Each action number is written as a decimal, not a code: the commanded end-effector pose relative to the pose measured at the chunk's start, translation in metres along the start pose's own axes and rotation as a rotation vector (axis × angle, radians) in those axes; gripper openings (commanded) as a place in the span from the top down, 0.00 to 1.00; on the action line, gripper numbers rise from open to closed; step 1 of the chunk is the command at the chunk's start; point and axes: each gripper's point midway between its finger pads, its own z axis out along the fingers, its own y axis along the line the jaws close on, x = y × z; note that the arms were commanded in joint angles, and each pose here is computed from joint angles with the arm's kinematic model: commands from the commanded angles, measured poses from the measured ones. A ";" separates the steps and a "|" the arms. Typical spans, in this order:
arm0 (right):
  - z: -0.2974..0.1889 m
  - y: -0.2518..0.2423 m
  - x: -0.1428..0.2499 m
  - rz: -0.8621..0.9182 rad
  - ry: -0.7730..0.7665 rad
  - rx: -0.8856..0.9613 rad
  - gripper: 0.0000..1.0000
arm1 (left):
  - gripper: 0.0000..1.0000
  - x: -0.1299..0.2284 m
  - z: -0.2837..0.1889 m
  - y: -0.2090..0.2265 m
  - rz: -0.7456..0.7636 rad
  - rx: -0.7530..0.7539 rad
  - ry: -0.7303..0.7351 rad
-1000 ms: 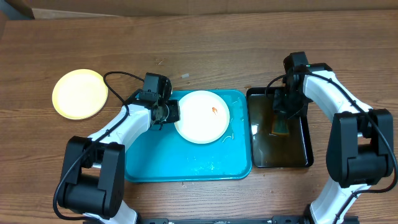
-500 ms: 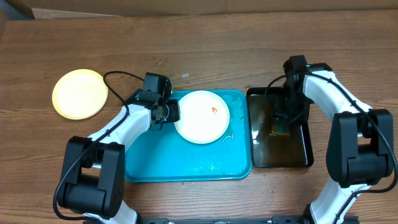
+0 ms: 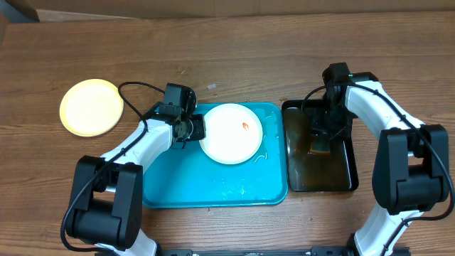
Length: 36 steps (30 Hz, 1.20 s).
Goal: Clean dirty plates on tray and stack at the side
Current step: 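Grasp the sponge in the water tray with the right gripper and lift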
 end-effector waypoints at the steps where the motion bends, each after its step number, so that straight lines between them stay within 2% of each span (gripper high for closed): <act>1: -0.002 0.006 -0.006 -0.007 -0.022 -0.014 0.60 | 0.71 0.001 0.002 -0.001 0.010 0.000 0.007; 2: -0.002 0.006 -0.007 -0.007 -0.024 -0.015 0.66 | 0.72 0.002 0.004 -0.001 0.009 0.000 0.012; 4: -0.002 0.006 -0.007 -0.007 -0.023 -0.014 0.69 | 0.72 0.005 0.006 0.000 0.010 -0.004 0.025; 5: -0.002 0.006 -0.006 -0.007 -0.022 -0.014 0.76 | 0.75 0.007 0.009 0.000 0.010 -0.006 0.034; 8: -0.002 0.005 -0.006 -0.007 -0.021 -0.013 0.89 | 0.85 0.008 0.009 -0.001 0.013 -0.006 0.036; 12: -0.004 0.007 -0.010 -0.058 -0.035 -0.017 0.89 | 0.93 0.007 0.009 -0.001 0.013 -0.004 0.032; 14: -0.012 0.008 -0.012 -0.064 -0.039 -0.019 0.95 | 0.96 0.007 0.009 -0.001 0.013 -0.003 0.029; 20: -0.038 0.014 -0.022 -0.067 -0.060 -0.026 0.96 | 0.95 0.006 0.009 -0.001 0.014 -0.003 0.028; 36: -0.037 0.008 -0.024 -0.132 -0.080 0.038 0.96 | 0.96 0.002 0.008 -0.004 0.015 0.007 0.019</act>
